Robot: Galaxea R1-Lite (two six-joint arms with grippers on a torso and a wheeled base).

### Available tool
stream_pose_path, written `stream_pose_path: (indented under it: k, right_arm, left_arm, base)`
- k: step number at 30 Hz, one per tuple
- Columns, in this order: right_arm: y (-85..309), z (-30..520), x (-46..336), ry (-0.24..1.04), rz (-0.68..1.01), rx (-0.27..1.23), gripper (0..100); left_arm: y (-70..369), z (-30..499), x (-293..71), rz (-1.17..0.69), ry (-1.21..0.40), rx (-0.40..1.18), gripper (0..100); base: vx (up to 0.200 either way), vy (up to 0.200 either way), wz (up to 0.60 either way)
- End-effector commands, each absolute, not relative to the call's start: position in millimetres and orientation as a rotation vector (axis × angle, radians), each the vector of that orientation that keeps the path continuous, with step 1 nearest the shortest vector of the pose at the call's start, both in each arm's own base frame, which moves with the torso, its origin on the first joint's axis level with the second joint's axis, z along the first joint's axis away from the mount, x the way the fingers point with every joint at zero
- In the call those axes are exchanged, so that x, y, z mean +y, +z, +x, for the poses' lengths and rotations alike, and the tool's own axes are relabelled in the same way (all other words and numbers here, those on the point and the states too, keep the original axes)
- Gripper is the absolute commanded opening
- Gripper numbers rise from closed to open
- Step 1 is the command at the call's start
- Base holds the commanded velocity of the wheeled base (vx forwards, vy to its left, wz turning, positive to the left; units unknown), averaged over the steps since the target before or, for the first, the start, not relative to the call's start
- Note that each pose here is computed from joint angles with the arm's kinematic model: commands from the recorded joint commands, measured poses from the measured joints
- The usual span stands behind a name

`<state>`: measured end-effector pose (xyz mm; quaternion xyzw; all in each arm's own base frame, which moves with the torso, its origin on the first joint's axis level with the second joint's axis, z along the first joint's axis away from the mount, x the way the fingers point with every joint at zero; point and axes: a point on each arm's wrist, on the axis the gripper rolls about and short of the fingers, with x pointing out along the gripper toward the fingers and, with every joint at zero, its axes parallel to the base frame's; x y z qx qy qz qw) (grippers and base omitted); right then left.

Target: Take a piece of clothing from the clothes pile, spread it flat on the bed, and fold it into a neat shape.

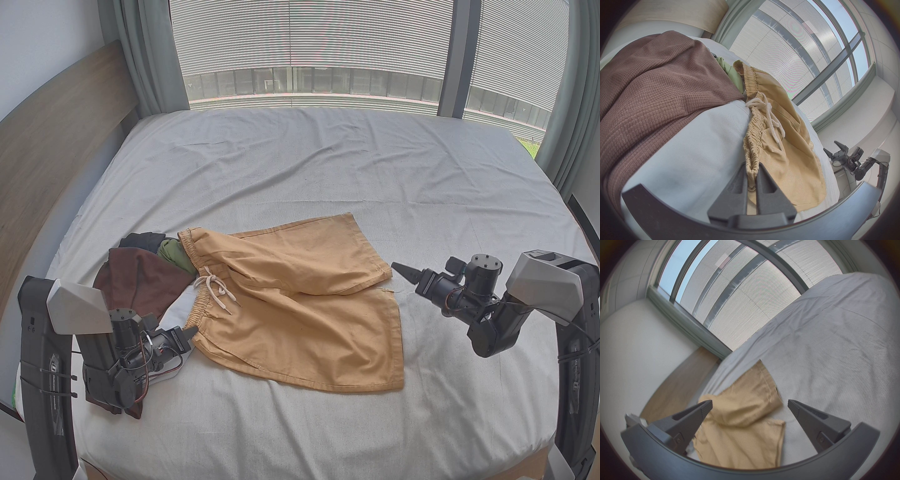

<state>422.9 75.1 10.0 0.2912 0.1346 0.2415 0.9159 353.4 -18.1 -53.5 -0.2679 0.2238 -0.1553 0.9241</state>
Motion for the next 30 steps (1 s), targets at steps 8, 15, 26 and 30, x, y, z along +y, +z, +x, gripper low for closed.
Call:
stream_pose_path:
  k: [8, 15, 26, 30]
  right_arm:
    - [-45.7, 365.4, 92.2, 0.526, 0.338, 0.612, 100]
    - [-60.6, 347.9, 90.5, 0.516, 0.304, 0.742, 100]
    - [-53.3, 318.4, 94.7, 0.596, 0.316, 0.881, 100]
    - [-52.7, 314.7, 95.6, 0.614, 0.319, 0.892, 100]
  left_arm:
    - [-53.4, 353.0, -17.8, -0.545, -0.318, 0.457, 0]
    - [-53.4, 353.0, -17.8, -0.544, -0.318, 0.457, 0]
    - [-53.6, 352.7, -17.8, -0.542, -0.317, 0.458, 0]
    - [-53.5, 352.7, -17.8, -0.542, -0.317, 0.456, 0]
  base:
    - [0.0, 0.0, 0.0]
    - [0.0, 0.0, 0.0]
    - [0.0, 0.0, 0.0]
    - [0.0, 0.0, 0.0]
